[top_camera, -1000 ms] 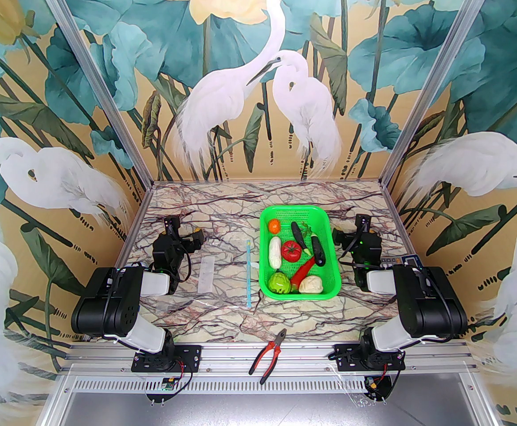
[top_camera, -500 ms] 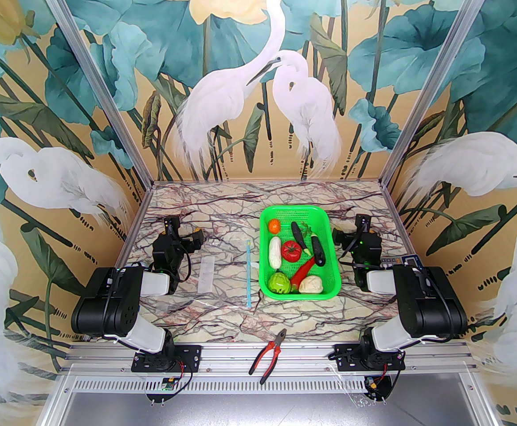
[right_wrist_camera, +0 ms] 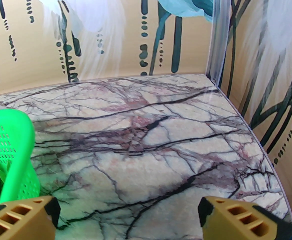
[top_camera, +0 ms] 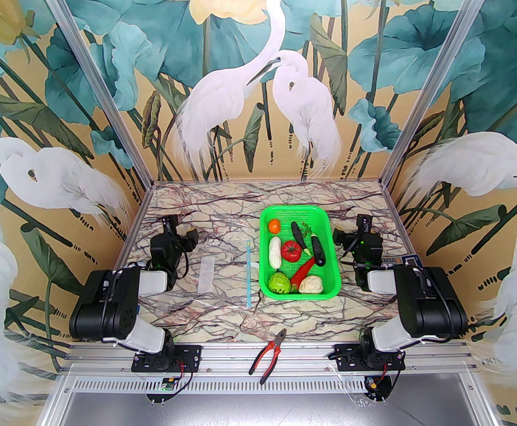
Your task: Place the food in the zip-top bag and seal the zipper
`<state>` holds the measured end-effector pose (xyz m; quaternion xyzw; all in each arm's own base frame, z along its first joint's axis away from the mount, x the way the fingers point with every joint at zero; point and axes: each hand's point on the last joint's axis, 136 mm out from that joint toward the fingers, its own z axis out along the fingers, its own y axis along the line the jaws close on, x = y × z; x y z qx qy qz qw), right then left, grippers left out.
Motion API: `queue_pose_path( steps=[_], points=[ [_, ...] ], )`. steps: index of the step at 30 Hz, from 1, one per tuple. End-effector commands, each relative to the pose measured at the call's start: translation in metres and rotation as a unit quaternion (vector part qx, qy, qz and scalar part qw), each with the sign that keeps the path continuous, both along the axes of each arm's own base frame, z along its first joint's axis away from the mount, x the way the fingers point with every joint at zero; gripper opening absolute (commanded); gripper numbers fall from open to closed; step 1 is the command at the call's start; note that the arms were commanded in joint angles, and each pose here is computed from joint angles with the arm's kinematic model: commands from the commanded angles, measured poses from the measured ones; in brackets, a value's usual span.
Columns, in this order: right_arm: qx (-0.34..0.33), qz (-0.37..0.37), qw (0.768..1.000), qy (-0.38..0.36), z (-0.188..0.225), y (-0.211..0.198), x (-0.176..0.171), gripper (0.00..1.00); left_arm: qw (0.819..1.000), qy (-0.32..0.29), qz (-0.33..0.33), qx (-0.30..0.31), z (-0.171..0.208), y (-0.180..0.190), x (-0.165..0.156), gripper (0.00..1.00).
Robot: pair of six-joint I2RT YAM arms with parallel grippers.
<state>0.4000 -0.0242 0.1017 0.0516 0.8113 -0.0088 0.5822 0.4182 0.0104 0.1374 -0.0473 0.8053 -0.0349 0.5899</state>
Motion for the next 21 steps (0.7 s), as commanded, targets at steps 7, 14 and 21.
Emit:
queue_pose_path(
  steps=[7, 14, 21],
  points=[
    [0.023, 0.002, 1.000, -0.011, 0.088, 0.002, -0.002, 0.90, 0.998, 0.042, -0.034, -0.039, 0.084, -0.047, -0.018, 0.55],
    [0.087, 0.021, 0.993, 0.074, 0.139, 0.030, -0.030, 0.83, 0.985, 0.157, -0.071, -0.021, 0.068, -0.116, -0.071, 0.53],
    [0.123, 0.036, 0.982, 0.136, 0.123, 0.065, -0.039, 0.83, 0.947, 0.289, -0.133, -0.048, 0.004, -0.182, -0.109, 0.50]
  ],
)
